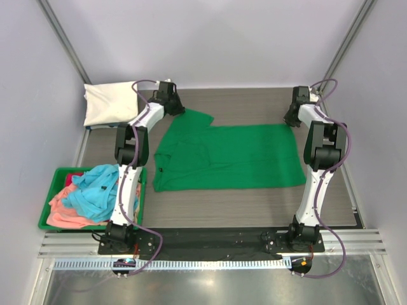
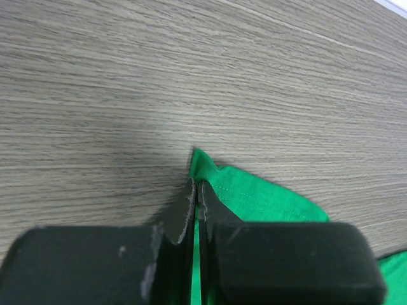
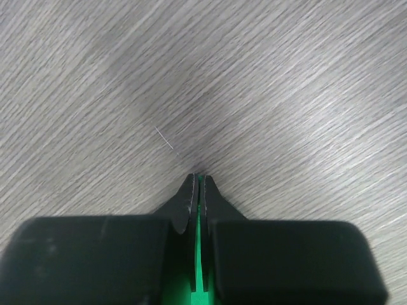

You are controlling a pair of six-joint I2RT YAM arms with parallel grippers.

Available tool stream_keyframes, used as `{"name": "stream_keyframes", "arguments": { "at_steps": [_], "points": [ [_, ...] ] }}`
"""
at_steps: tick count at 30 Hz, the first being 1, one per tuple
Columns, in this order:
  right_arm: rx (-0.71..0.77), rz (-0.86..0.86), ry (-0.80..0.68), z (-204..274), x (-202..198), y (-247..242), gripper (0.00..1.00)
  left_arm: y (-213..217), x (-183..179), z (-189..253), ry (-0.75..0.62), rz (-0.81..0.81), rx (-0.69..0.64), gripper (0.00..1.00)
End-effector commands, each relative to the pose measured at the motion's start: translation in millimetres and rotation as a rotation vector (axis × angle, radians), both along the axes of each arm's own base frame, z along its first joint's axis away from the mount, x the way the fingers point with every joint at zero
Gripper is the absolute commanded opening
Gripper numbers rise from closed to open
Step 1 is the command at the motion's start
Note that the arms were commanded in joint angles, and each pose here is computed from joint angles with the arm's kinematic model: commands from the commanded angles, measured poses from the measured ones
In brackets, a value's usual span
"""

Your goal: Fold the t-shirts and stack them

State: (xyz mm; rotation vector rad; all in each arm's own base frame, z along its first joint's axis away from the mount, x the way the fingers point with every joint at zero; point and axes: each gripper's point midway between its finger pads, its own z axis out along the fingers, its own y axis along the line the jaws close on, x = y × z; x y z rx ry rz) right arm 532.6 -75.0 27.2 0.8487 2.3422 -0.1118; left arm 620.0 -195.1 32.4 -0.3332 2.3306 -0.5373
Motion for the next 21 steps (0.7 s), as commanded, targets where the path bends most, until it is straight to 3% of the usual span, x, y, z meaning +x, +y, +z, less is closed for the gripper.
{"name": "stream_keyframes", "arguments": {
  "at_steps": [1,10,21],
  "points": [
    [0.006,0.023,-0.021,12,-1,7,0.01,4,-12,15,0.009,-0.043,0.030,0.00],
    [0.088,0.059,-0.225,112,3,28,0.01,17,-51,73,-0.010,-0.050,0.054,0.00],
    [0.150,0.102,-0.225,118,-45,56,0.01,19,-114,115,-0.025,-0.082,0.069,0.00]
  ]
}}
